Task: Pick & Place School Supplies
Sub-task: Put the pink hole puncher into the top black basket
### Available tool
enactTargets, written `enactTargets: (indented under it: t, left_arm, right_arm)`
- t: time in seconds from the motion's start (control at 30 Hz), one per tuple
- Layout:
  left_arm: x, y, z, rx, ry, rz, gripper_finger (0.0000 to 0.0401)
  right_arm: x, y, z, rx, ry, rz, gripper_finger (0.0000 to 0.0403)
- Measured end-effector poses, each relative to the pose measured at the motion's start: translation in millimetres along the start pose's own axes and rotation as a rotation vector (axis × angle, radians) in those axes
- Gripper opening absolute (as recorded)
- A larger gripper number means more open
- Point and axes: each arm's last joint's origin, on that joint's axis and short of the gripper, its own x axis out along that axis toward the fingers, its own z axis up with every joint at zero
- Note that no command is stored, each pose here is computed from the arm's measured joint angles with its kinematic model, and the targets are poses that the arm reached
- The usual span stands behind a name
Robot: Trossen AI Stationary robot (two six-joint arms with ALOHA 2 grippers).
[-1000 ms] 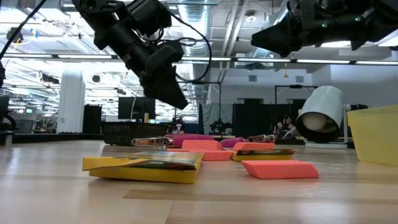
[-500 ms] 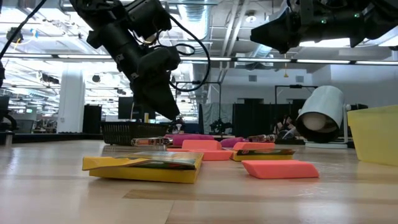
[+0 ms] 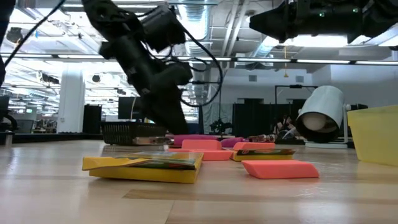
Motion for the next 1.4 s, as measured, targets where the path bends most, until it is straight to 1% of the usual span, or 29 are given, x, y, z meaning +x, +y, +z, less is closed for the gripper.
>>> enactTargets:
  t: [0.17,0.4,0.5,0.67,0.9,0.97,1.03,1.13,1.2,1.23,1.3,1.4]
  left_arm:
    - [13.9,5.0,6.3,-0.010,0.011,0.017,0.0140]
    - [16.4,9.4,5.2,-0.015,0.033,0.033,0.0138]
    - [16.4,9.8,4.9,0.008,0.035,0.038,0.0116]
    - [16.4,10.3,4.9,0.057,0.029,0.054,0.0033]
    - [11.1,8.5,8.4,0.103,0.012,0.028,0.0033]
    - [-0.1,6.4,16.3,0.121,-0.035,0.013,0.0033]
    - [-15.5,3.6,28.0,0.143,-0.114,0.006,0.0033]
    - [-42.2,3.2,39.7,0.188,-0.200,0.024,0.0033]
    - [-64.2,6.9,48.8,0.189,-0.267,0.031,0.0033]
    - [-75.3,9.2,53.0,0.188,-0.302,0.048,0.0033]
    - [-93.8,18.5,57.2,0.183,-0.333,0.122,0.0033]
    - [-115.2,37.8,58.1,0.159,-0.325,0.244,0.0033]
  right_arm:
    - [3.6,-0.6,5.9,-0.001,0.039,0.010,0.0164]
    - [5.5,-0.4,11.5,-0.029,0.040,0.017,0.0164]
    - [5.6,-0.3,12.3,-0.042,0.035,0.017,0.0165]
    - [5.6,-0.3,12.4,-0.042,0.035,0.017,0.0160]
    - [5.6,-0.4,12.5,-0.042,0.034,0.016,0.0150]
    - [5.6,-0.5,12.7,-0.042,0.031,0.016,0.0148]
    - [5.6,-0.5,12.8,-0.042,0.031,0.016,0.0146]
    - [5.7,-0.7,13.9,-0.042,0.020,0.014,0.0145]
    - [5.7,-0.8,14.7,-0.042,0.011,0.012,0.0144]
    - [5.7,-0.9,14.9,-0.042,0.009,0.011,0.0144]
    - [5.7,-0.9,15.9,-0.041,-0.001,0.011,0.0144]
    - [5.6,0.4,17.1,-0.033,-0.013,0.017,0.0145]
